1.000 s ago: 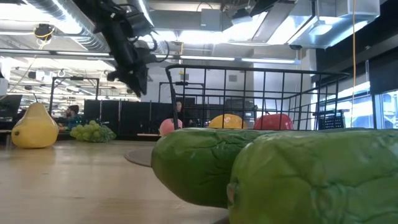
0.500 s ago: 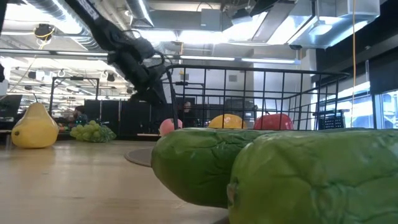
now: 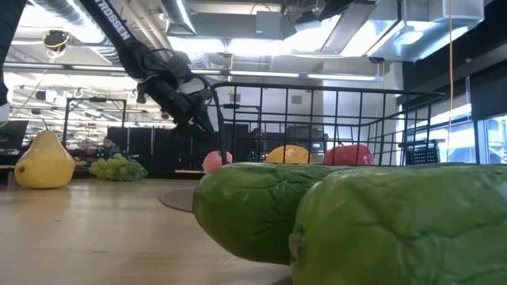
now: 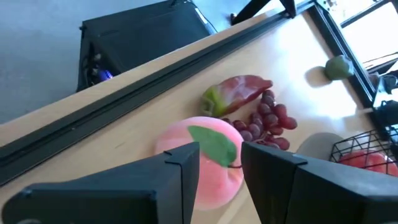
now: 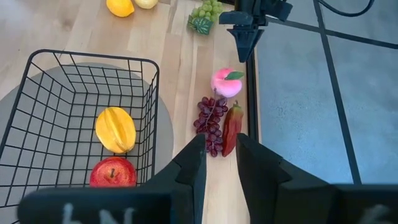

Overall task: Build produce basket
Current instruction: Put the pink peach into the black wire basket

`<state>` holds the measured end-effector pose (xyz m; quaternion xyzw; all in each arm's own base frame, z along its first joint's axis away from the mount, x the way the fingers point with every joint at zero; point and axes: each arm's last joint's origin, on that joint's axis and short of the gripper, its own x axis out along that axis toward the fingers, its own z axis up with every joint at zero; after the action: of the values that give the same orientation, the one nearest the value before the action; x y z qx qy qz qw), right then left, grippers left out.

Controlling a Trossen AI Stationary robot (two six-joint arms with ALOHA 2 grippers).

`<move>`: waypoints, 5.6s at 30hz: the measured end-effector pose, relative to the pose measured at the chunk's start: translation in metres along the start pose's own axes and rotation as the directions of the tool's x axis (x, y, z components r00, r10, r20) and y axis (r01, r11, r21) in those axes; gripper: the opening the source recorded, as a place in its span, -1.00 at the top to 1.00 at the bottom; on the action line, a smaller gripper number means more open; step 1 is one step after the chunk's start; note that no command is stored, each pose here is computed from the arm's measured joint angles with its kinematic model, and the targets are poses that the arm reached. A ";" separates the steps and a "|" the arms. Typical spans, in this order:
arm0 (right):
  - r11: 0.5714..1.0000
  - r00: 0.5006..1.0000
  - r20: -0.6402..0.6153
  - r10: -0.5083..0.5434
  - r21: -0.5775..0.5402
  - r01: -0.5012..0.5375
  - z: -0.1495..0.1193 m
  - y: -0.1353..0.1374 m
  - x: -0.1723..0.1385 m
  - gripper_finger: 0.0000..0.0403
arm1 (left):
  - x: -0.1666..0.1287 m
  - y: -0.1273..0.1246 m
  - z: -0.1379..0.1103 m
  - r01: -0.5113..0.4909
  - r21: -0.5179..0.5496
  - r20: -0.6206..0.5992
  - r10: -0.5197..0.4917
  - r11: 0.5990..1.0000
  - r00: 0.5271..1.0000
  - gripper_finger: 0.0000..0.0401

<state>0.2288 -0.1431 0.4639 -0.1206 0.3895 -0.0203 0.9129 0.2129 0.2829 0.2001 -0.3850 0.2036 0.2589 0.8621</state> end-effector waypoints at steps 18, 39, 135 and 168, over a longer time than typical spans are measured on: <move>1.000 1.000 0.000 0.000 -0.005 0.000 0.000 0.000 0.000 0.59 | 0.013 0.005 -0.005 -0.040 -0.027 -0.008 0.040 0.999 0.999 0.46; 1.000 1.000 0.000 0.000 -0.004 0.000 0.000 0.000 0.000 0.59 | 0.033 0.002 -0.011 0.027 -0.007 -0.004 -0.027 1.000 1.000 0.46; 0.982 0.981 0.065 0.185 0.014 -0.187 -0.002 0.008 0.000 0.59 | 0.006 -0.211 -0.104 0.563 0.430 -0.324 -0.461 0.706 0.826 1.00; 0.927 0.933 -0.012 0.359 -0.109 -0.358 -0.014 0.021 -0.004 0.59 | 0.027 -0.189 -0.114 0.239 0.373 -0.247 -0.153 0.897 0.957 1.00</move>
<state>0.2148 -0.1248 0.4522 -0.0974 0.4017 0.1685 0.8949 0.3305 0.0953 0.2198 -0.2451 0.3024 0.0810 0.9175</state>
